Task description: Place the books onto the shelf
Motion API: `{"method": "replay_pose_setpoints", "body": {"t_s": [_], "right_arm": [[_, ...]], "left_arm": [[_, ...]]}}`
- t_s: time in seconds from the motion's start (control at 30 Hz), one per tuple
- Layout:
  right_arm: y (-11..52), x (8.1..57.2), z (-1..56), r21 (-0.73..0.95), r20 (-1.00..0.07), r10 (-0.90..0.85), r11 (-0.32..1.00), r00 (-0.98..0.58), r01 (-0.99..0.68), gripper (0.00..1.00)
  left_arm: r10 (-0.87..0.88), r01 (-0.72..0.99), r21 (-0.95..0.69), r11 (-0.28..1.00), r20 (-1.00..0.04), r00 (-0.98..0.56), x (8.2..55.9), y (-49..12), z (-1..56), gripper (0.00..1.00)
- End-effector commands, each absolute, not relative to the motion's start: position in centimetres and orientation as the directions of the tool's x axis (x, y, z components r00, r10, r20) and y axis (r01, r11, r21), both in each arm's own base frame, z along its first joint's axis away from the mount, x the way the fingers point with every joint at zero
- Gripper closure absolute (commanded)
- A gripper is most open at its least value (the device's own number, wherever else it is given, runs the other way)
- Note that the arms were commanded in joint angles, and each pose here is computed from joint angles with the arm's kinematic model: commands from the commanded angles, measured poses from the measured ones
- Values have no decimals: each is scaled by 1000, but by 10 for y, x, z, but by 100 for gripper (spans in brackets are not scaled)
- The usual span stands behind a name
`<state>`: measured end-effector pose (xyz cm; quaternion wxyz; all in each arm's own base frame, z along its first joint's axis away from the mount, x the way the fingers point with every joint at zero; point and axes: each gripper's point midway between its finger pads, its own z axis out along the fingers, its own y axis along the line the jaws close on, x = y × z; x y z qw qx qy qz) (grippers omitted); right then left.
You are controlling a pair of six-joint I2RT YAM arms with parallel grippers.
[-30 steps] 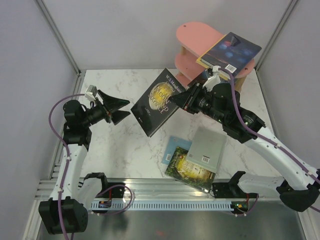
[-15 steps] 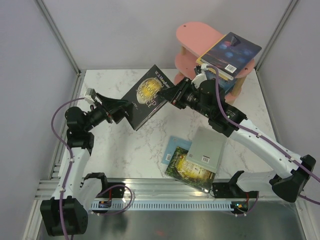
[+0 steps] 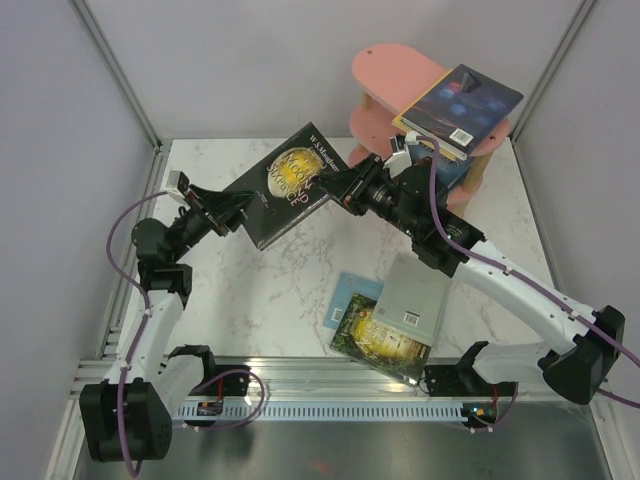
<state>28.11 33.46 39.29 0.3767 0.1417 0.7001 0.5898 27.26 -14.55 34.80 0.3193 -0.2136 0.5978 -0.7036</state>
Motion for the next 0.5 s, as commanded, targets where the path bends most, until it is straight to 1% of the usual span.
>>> {"method": "replay_pose_setpoints", "body": {"t_s": [0.0,0.03,0.07,0.1,0.17,0.2,0.23,0.4,0.47], "right_arm": [[337,274,447,915,-377,661,160,-648,-369,90],[337,273,448,910,-394,655,179,-644,-375,75],[336,273,450,904,-411,649,199,-640,-378,45],[333,272,451,887,-453,632,246,-629,-391,35],[326,274,448,873,-485,625,308,-611,-378,17],[321,273,443,862,-507,612,348,-607,-370,11],[315,271,446,855,-518,615,360,-595,-373,2],[290,264,439,825,-562,597,450,-572,-341,2],[281,259,441,797,-599,576,491,-557,-350,2]], "left_arm": [[-690,282,-955,-92,-143,-710,266,-149,368,98],[-694,282,-956,-84,-147,-705,268,-149,368,98],[-696,290,-954,-74,-159,-700,269,-148,371,98],[-702,286,-957,-49,-171,-692,273,-147,368,98],[-703,293,-956,-27,-190,-685,278,-147,373,98],[-707,294,-956,-16,-197,-680,281,-147,373,98],[-711,289,-957,-15,-193,-676,285,-146,372,98],[-740,298,-955,-7,-195,-644,298,-137,381,98],[-754,281,-960,-7,-180,-632,307,-133,380,98]]}}
